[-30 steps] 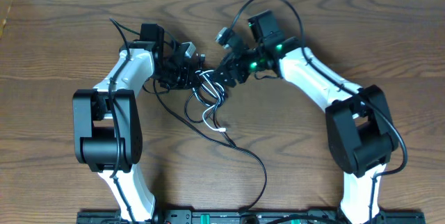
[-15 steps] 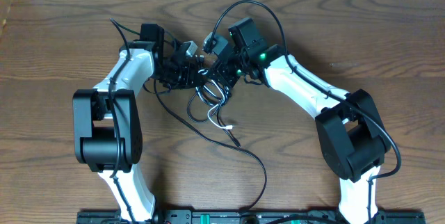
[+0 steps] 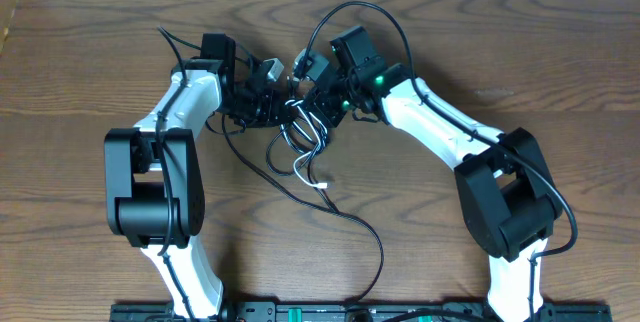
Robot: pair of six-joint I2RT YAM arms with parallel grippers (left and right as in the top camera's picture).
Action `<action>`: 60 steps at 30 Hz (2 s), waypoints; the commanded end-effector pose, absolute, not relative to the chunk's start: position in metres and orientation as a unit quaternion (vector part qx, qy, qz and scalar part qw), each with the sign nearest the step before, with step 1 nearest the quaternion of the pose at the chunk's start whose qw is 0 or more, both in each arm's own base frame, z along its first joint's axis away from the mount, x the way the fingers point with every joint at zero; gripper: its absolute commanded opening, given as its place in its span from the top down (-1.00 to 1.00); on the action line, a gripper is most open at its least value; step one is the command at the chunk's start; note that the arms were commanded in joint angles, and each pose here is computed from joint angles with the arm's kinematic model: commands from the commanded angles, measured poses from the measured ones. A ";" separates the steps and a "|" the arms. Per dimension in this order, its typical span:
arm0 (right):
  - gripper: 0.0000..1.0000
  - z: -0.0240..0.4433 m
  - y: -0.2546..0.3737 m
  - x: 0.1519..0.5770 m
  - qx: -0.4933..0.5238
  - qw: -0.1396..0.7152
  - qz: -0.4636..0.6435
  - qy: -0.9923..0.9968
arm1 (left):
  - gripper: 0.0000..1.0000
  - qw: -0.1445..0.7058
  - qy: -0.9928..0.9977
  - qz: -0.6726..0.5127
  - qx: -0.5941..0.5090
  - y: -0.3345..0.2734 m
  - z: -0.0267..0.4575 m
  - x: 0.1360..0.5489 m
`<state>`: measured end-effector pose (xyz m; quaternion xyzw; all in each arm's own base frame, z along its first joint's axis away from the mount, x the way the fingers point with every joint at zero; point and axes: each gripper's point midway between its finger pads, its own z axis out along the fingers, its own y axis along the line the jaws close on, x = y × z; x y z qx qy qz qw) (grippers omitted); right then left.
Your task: Untangle cables
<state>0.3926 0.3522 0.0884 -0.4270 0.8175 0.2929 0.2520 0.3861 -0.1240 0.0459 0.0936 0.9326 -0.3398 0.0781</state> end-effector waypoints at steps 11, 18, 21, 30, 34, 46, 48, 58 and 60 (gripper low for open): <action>0.98 0.178 0.344 0.359 -0.434 0.230 0.528 0.693 | 0.85 0.084 0.939 -0.319 0.092 -0.117 0.042 0.393; 0.98 0.197 0.318 0.368 -0.414 0.232 0.578 0.664 | 0.85 0.084 0.940 -0.319 0.092 -0.117 0.042 0.393; 0.98 0.203 0.306 0.374 -0.399 0.232 0.591 0.662 | 0.85 0.084 0.940 -0.319 0.092 -0.117 0.042 0.393; 0.98 0.195 0.293 0.389 -0.364 0.231 0.573 0.697 | 0.85 0.083 0.939 -0.319 0.092 -0.117 0.042 0.393; 0.21 0.171 0.299 0.401 -0.358 0.241 0.506 0.746 | 0.85 0.082 0.940 -0.320 0.092 -0.117 0.042 0.392; -0.66 0.134 0.327 0.404 -0.380 0.260 0.375 0.805 | 0.85 0.078 0.933 -0.338 0.094 -0.122 0.046 0.389; -0.65 0.134 0.332 0.400 -0.391 0.262 0.372 0.800 | 0.85 0.078 0.933 -0.338 0.094 -0.122 0.046 0.389; -0.43 0.122 0.341 0.399 -0.403 0.271 0.314 0.816 | 0.85 0.083 0.912 -0.383 0.121 -0.140 0.057 0.385; -0.26 0.120 0.342 0.399 -0.404 0.273 0.306 0.818 | 0.85 0.084 0.911 -0.383 0.125 -0.141 0.057 0.384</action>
